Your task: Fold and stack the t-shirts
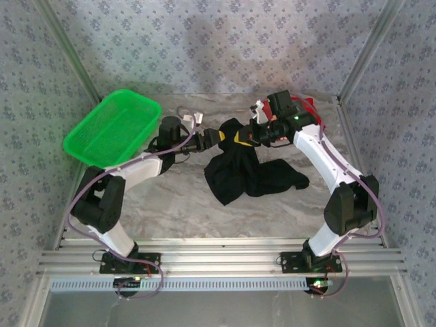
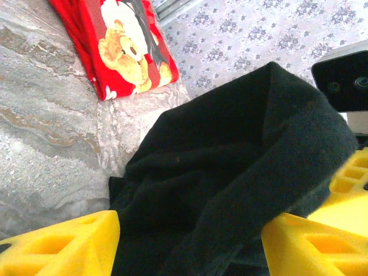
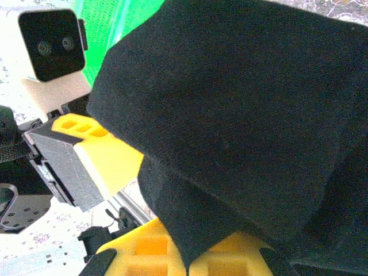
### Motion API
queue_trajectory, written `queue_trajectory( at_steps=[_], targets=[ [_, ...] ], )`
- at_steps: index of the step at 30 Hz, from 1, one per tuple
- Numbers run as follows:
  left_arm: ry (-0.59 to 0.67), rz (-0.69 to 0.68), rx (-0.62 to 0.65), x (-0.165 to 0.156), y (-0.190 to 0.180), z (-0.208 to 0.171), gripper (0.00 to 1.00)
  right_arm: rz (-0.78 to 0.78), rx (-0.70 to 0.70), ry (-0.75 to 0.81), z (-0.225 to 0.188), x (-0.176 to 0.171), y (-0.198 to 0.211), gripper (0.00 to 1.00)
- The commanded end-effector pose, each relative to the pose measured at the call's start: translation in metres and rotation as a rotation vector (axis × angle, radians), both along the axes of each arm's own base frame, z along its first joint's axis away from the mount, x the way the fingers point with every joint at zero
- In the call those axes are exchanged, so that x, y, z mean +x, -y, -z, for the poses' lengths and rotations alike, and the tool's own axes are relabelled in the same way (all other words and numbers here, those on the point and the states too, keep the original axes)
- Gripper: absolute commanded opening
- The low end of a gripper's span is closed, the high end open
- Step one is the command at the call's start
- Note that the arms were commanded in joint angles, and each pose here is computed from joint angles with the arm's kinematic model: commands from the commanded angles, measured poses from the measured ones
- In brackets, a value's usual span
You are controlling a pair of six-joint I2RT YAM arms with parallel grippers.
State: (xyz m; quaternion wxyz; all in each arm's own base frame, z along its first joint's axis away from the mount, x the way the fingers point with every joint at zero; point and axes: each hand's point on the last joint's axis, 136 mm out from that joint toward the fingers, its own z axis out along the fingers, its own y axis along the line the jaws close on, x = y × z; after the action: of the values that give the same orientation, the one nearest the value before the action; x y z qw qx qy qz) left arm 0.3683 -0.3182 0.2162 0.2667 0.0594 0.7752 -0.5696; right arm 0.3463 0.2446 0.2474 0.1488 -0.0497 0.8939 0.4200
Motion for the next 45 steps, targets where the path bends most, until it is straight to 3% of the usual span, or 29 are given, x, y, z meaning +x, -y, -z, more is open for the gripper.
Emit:
queue_trajectory(
  at_steps=[1, 5, 8, 12, 14, 16, 19, 22, 27, 33, 40, 45],
  targets=[
    [0.041, 0.055, -0.007, 0.0, 0.012, -0.01, 0.57, -0.018, 0.055, 0.031, -0.023, -0.008, -0.005, 0.03],
    [0.057, 0.056, -0.014, 0.002, 0.013, -0.018, 0.32, -0.019, 0.06, 0.022, -0.024, -0.01, -0.005, 0.02],
    [0.076, 0.053, 0.006, 0.002, 0.01, -0.029, 0.01, -0.018, 0.067, 0.018, -0.027, -0.01, -0.005, 0.03],
    [0.136, 0.034, 0.014, -0.001, 0.003, -0.067, 0.0, -0.021, 0.078, 0.036, -0.037, -0.01, -0.003, 0.09],
    [0.186, 0.001, 0.03, -0.001, -0.003, -0.097, 0.0, -0.018, 0.08, 0.06, -0.045, -0.009, 0.0, 0.27],
    [0.246, -0.042, 0.033, -0.002, -0.011, -0.136, 0.0, -0.011, 0.074, 0.107, -0.055, -0.008, 0.003, 0.57],
    [0.32, -0.076, 0.044, -0.003, -0.019, -0.194, 0.0, 0.039, 0.062, 0.215, -0.073, -0.001, 0.015, 0.9],
    [0.39, -0.097, 0.073, -0.007, -0.027, -0.247, 0.0, 0.114, 0.064, 0.295, -0.093, 0.007, 0.036, 1.0],
    [0.493, -0.128, 0.078, -0.014, -0.036, -0.327, 0.0, 0.226, 0.055, 0.408, -0.119, 0.014, 0.074, 1.0],
    [0.588, -0.13, -0.029, -0.025, -0.036, -0.394, 0.0, 0.303, 0.0, 0.373, -0.106, 0.01, 0.111, 1.0],
    [0.571, -0.117, -0.047, -0.021, -0.03, -0.392, 0.0, 0.345, -0.081, 0.189, -0.03, -0.004, 0.13, 1.0],
    [0.572, -0.139, -0.008, -0.017, -0.037, -0.386, 0.0, 0.26, -0.031, 0.028, 0.04, -0.018, 0.095, 0.97]
  ],
)
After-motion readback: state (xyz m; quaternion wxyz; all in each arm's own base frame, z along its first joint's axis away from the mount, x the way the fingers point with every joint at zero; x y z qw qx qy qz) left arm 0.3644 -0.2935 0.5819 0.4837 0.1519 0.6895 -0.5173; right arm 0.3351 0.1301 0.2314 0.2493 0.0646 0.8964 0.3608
